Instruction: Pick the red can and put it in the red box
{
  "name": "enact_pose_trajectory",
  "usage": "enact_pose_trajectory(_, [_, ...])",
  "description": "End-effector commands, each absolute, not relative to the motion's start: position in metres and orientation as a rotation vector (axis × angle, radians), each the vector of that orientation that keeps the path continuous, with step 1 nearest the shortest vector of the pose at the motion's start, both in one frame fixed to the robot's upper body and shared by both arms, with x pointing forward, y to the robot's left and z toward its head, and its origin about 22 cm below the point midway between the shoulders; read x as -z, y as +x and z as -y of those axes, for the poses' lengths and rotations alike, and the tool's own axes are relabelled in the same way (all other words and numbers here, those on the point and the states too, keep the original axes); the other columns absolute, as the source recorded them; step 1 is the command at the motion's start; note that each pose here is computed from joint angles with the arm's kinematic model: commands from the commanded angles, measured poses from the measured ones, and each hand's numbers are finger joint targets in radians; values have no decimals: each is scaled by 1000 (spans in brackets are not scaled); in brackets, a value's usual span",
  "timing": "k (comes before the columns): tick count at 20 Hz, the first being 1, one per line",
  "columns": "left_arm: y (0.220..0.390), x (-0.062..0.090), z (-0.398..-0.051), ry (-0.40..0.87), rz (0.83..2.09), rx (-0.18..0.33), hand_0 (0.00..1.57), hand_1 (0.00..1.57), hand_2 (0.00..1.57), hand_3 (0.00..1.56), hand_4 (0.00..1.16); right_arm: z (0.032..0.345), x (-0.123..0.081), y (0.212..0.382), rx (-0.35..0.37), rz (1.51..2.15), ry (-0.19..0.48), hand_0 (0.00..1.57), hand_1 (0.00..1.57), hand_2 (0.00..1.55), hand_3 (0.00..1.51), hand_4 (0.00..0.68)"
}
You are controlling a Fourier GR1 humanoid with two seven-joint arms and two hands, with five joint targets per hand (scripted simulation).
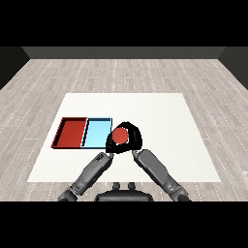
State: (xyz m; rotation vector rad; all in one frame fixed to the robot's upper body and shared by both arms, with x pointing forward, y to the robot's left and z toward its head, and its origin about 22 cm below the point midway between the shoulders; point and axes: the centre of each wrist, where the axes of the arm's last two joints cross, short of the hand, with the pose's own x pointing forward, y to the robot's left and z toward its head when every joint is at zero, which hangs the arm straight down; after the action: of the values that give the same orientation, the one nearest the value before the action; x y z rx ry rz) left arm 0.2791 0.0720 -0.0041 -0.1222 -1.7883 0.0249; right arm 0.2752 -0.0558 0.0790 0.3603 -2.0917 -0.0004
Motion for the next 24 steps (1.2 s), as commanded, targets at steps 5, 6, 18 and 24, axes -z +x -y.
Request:
enact_pose_trajectory(5, [280, -3, -72, -164, 1897, -85, 1571, 1571, 1571, 1513, 1147, 56, -75, 274, -64, 2011, 280, 0, 0, 0, 0, 0])
enact_pose_trajectory(6, [280, -2, -72, -165, 1897, -85, 1571, 1571, 1571, 1513, 1147, 56, -75, 274, -72, 2008, 273, 0, 0, 0, 0, 0])
enact_pose_trajectory(18, [282, -7, -85, -72, 1926, -68, 1571, 1571, 1571, 1485, 1132, 57, -88, 272, -63, 1978, 252, 0, 0, 0, 0, 0])
enact_pose_trajectory(24, [289, -21, -72, -68, 1905, -97, 1571, 1571, 1571, 1468, 1131, 86, -82, 268, 1, 1959, 298, 0, 0, 0, 0, 0])
